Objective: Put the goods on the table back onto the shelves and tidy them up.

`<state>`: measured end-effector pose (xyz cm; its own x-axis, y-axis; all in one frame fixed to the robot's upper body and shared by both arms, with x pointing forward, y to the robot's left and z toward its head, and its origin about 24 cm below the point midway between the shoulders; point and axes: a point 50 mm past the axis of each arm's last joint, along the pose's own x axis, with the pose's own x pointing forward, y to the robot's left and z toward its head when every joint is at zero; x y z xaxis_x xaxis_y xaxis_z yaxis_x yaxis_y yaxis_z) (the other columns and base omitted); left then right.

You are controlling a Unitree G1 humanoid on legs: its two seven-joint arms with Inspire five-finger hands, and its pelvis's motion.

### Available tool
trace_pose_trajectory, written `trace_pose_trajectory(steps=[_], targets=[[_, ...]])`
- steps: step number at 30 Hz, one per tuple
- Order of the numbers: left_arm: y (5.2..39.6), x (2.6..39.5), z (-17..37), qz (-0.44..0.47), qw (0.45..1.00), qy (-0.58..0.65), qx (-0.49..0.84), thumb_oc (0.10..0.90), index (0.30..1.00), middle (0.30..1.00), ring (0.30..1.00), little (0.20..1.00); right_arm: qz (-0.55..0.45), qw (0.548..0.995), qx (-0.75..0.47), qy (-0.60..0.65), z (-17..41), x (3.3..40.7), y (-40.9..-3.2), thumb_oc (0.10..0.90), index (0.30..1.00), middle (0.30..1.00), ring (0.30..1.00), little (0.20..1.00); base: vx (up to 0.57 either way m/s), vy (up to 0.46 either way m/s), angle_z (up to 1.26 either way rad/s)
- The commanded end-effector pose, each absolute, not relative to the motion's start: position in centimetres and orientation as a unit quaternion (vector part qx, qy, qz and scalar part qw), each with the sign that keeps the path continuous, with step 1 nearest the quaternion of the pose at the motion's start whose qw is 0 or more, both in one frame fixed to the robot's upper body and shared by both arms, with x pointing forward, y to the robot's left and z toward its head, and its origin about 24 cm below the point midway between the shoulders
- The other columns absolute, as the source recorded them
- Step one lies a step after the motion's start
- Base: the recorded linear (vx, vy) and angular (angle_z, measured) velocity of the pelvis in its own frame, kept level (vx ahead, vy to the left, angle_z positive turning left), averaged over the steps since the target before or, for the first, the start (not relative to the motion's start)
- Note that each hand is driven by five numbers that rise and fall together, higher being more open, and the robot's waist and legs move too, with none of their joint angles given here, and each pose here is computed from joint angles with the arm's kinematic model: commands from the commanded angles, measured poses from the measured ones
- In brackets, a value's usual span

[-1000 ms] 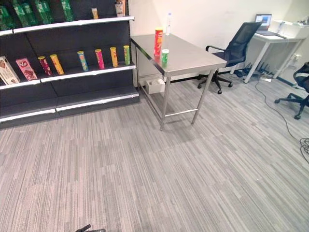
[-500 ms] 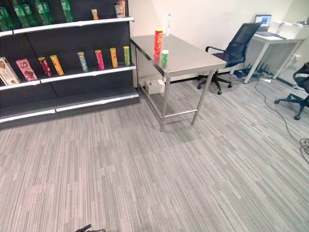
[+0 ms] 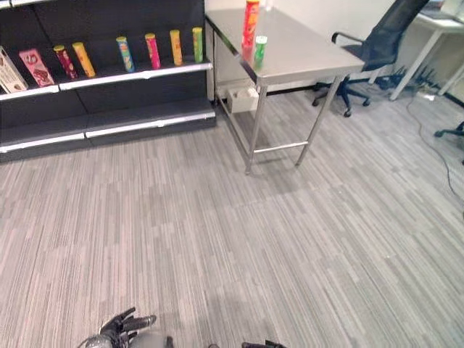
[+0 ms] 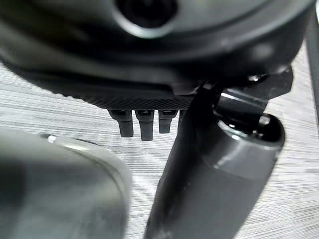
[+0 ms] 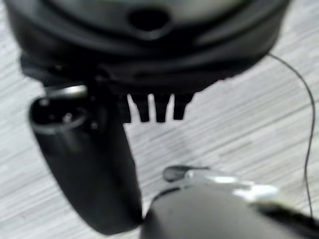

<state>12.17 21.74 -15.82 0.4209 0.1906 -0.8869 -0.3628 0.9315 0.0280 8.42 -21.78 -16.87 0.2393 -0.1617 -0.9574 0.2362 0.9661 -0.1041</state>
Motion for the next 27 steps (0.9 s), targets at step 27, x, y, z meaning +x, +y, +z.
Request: trace_pose_trajectory(steps=[27], targets=[[21.7, 16.6, -14.1, -0.025, 0.865, 0.471, 0.172, 0.800, 0.900, 0.900, 0.900, 0.900, -0.060, 0.822, -0.059, 0.563, -16.0, 11.7, -22.0, 0.800, 0.900, 0.900, 0.900, 0.900, 0.41, 0.241, -0.20]])
